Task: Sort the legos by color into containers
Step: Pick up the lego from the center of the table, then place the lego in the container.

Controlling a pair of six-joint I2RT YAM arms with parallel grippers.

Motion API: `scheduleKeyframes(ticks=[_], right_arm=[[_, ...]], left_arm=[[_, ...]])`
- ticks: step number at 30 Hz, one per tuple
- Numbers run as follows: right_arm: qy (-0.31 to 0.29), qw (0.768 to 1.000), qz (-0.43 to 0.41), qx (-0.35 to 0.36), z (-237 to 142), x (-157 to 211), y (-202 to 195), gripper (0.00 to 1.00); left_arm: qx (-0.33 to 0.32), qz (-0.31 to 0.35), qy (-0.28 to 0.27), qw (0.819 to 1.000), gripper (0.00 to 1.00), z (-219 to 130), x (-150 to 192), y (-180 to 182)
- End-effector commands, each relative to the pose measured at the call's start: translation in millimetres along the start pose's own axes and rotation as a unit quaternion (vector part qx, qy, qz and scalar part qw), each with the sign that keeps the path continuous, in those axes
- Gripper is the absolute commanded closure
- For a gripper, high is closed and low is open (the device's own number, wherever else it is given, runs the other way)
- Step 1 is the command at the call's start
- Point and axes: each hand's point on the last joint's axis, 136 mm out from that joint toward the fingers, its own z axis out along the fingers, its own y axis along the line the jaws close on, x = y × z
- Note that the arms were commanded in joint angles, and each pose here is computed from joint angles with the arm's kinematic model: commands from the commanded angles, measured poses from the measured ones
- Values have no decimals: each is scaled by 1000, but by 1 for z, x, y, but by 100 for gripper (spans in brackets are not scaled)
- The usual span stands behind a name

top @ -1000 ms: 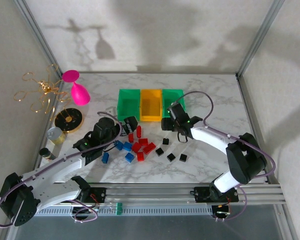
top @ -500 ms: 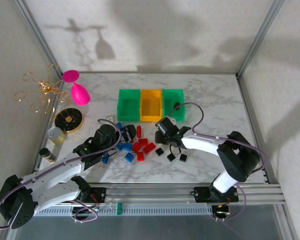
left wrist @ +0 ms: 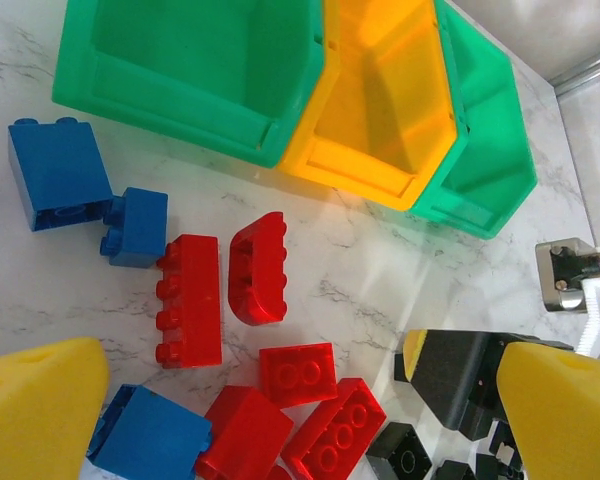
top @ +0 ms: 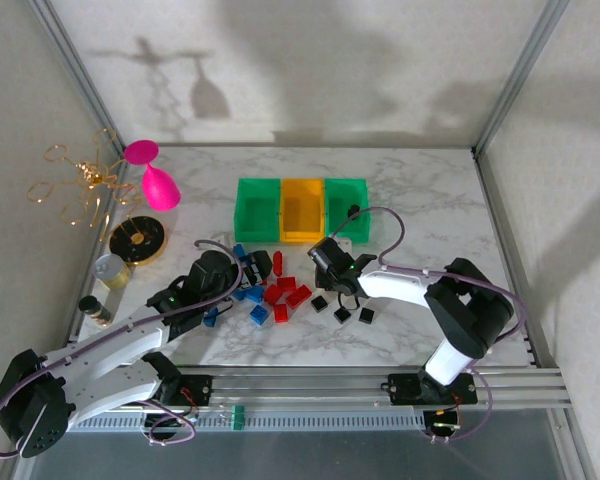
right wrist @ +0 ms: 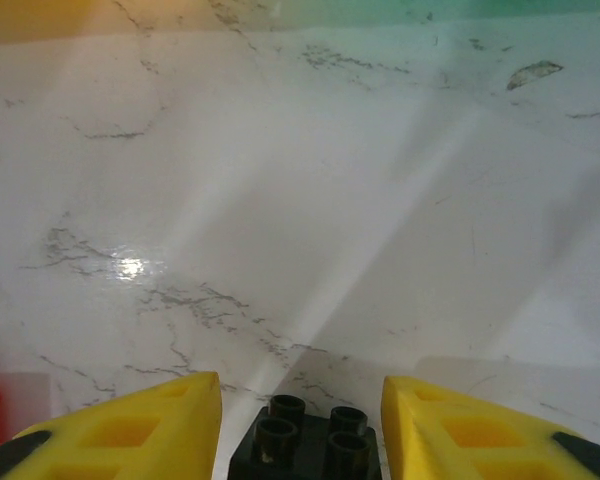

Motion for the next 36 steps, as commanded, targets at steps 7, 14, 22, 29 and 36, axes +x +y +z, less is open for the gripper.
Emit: scheduleKeyframes(ticks=[7,14,22,29,36], right_arm=[[-19,1000,-14,19,-8,-9,-2,70],[-58,998,-30,-1,-38,-40,9,71],[-107,994,-26,11,-56,-107,-7,71],[-136,990,-25,32,-41,-168,-24,71],[-143,988,-31,52,-10,-206,-30,72]], left_arm=[[5,1,-8,1000,0,-1,-1,-3],[12,-3,-15,1000,0,0,-7,-10],[25,0,-26,999,0,8,-18,-25],[27,13,-33,999,0,23,-28,-41],[28,26,-36,999,0,37,-36,-54]])
